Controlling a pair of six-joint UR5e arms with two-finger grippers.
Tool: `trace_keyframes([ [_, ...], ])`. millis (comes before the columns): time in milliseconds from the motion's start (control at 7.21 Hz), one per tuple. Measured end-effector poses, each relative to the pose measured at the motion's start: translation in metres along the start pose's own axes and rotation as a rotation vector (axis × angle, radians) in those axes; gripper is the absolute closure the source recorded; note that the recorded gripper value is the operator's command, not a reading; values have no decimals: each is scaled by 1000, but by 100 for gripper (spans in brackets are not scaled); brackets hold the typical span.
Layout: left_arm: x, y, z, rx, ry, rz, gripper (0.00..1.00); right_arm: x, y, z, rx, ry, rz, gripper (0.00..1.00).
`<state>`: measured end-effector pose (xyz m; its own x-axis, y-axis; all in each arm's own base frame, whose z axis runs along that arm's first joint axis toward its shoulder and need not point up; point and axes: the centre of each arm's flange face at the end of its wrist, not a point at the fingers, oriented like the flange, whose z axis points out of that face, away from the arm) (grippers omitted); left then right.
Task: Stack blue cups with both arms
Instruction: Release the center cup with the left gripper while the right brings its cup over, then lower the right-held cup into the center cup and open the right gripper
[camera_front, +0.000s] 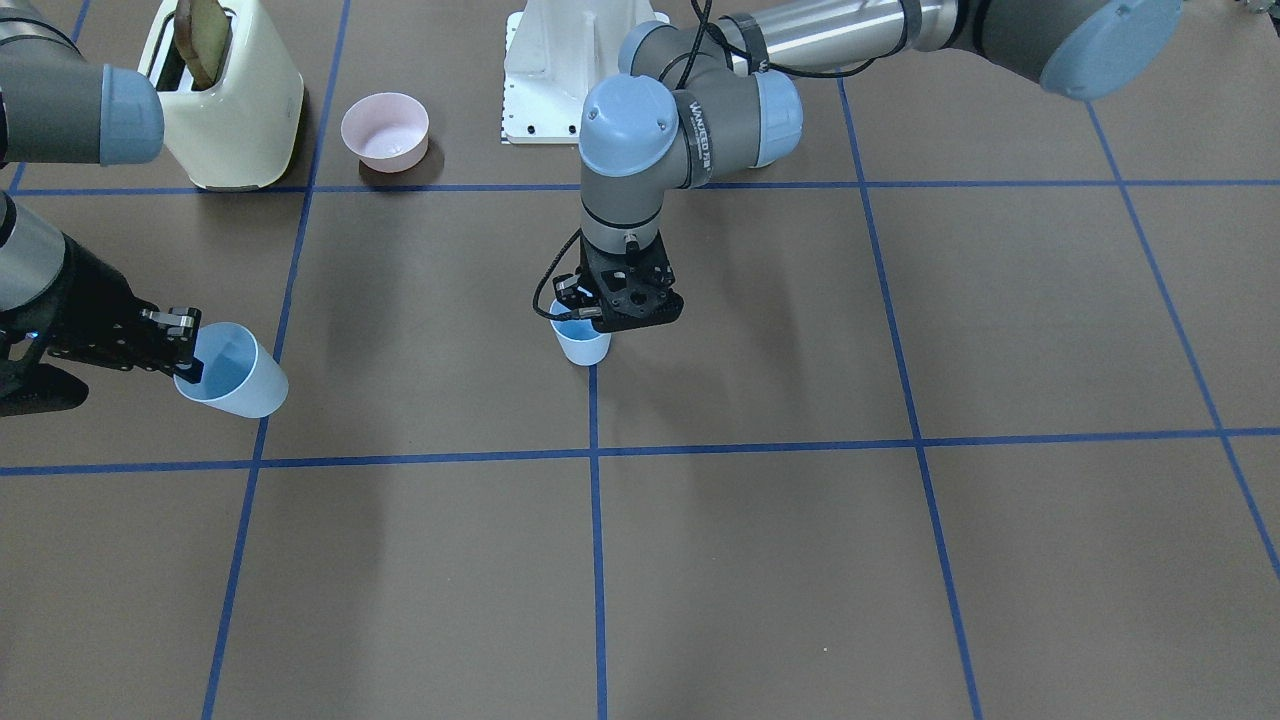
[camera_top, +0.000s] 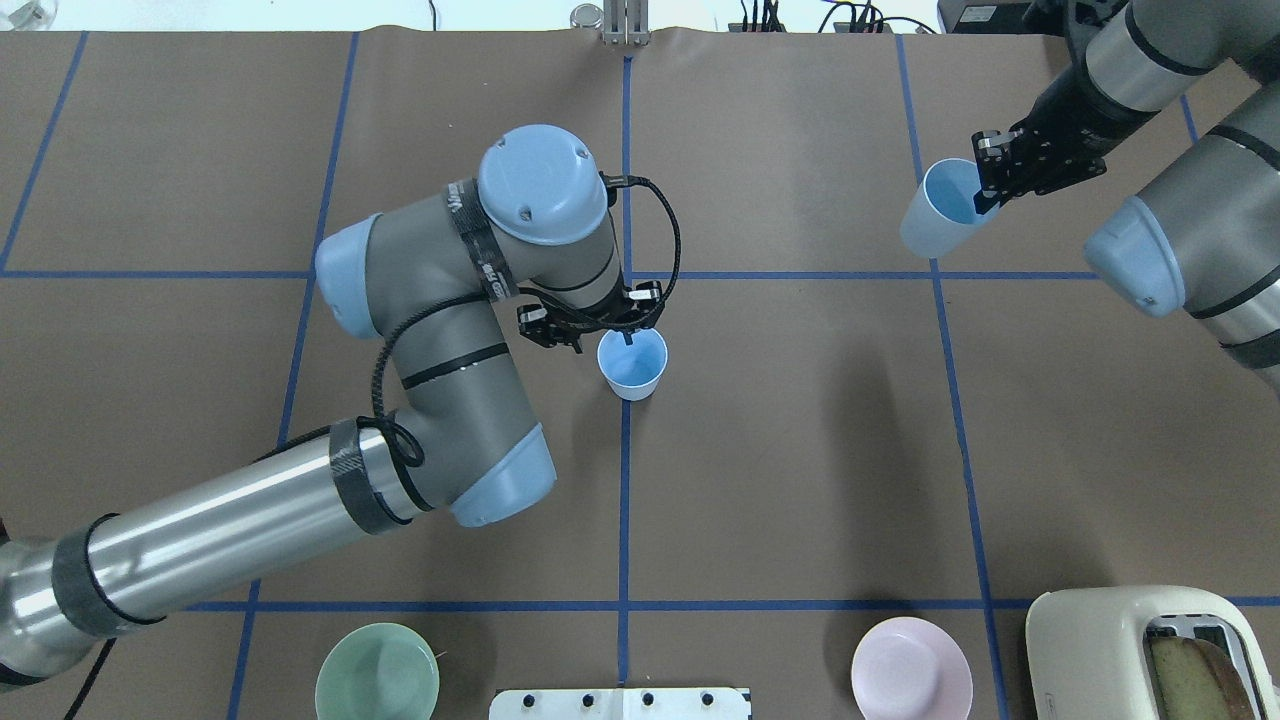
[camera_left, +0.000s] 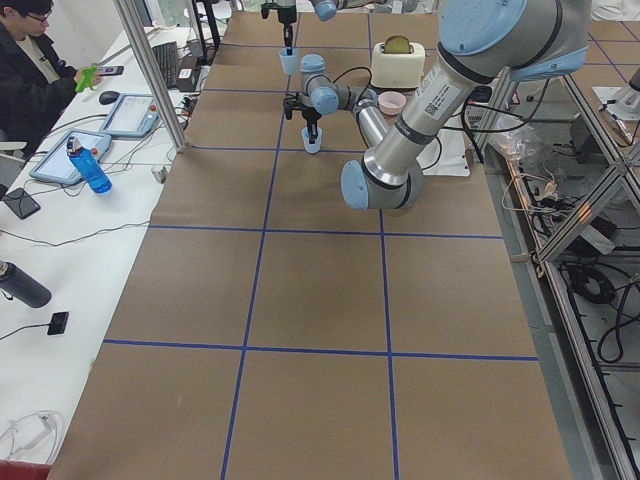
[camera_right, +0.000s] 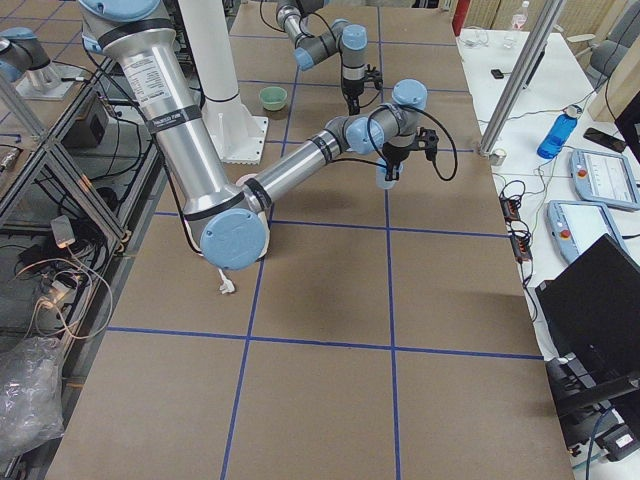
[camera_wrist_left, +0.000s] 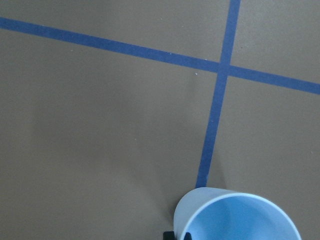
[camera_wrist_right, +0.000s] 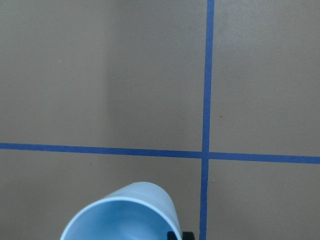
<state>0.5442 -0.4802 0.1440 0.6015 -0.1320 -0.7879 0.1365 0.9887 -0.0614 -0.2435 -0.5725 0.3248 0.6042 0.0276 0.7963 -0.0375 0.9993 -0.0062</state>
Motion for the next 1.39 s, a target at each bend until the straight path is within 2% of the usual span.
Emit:
trace_keyframes([
  [277,-112,-51,-53,1,25,103,2,-73,23,5,9,-31,86,100],
  [693,-278,-104,-106,36,-21,265,2,-195,77,20,28,-77,186,100],
  [1109,-368,-117,-115,43,-70,365,1,-264,130,59,58,-65,195,100],
  [1386,-396,-113,-106,49,-72,388,1,-273,136,78,66,-39,191,100],
])
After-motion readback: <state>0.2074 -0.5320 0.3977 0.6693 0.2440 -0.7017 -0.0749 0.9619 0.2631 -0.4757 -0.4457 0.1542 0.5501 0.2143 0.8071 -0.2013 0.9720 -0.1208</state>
